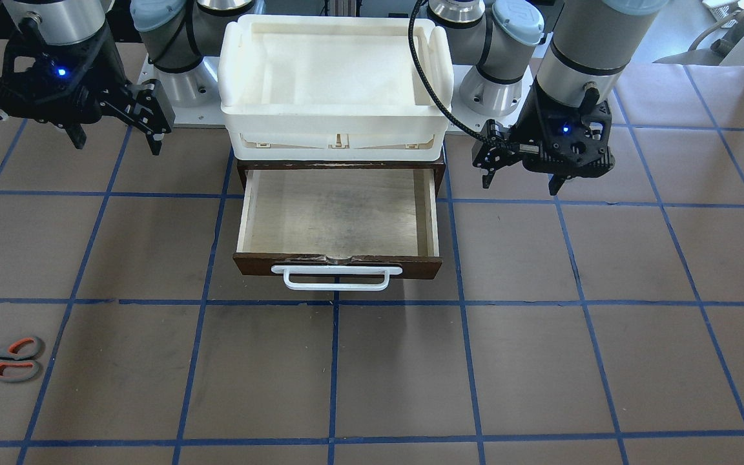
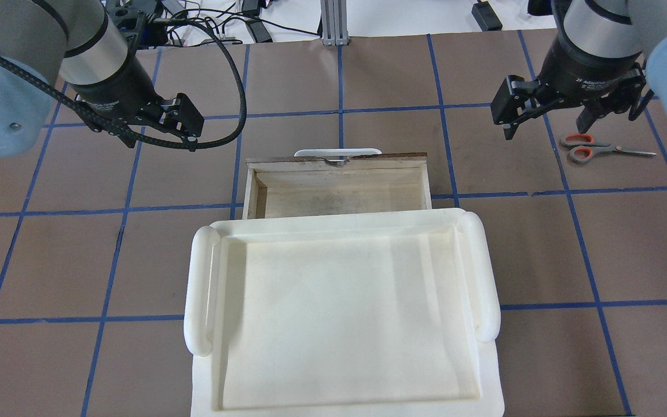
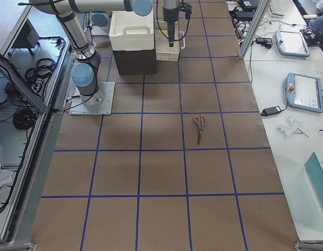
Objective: Put scissors in drawer and close it
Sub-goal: 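Move the right gripper down over the grey-and-orange scissors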
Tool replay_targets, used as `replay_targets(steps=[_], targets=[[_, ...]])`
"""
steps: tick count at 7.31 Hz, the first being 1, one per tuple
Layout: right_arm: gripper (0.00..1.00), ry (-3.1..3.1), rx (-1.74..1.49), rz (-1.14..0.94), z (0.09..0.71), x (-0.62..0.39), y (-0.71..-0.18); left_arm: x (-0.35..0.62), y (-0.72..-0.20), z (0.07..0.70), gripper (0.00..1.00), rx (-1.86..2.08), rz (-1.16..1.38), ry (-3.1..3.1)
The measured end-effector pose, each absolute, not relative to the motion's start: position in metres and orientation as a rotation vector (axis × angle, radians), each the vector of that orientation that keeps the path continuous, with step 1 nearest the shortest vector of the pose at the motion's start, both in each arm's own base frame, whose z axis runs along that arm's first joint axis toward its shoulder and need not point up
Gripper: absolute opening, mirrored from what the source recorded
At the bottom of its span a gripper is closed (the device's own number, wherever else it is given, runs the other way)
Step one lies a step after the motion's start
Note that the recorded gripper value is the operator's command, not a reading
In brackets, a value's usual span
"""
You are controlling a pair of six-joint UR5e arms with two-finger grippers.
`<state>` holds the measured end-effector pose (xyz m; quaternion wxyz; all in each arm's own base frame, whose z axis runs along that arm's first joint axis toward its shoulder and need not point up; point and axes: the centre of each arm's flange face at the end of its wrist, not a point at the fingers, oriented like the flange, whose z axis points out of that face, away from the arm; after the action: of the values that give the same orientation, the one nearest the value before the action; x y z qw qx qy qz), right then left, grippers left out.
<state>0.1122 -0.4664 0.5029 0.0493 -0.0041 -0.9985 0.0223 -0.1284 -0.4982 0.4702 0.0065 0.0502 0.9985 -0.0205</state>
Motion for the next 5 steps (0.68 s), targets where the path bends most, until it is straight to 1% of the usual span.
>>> replay_targets(steps=[3, 5], targets=[[1.0, -3.028, -0.014, 0.028, 0.5009, 0.1095, -0.4637, -0.1285, -0.4984, 0.47, 1.0, 0.147, -0.064, 3.126], [1.0, -3.012, -0.026, -0.039, 0.4968, 0.108, -0.4594, -0.1285, -0.4984, 0.4701, 1.0, 0.147, -0.064, 3.125]])
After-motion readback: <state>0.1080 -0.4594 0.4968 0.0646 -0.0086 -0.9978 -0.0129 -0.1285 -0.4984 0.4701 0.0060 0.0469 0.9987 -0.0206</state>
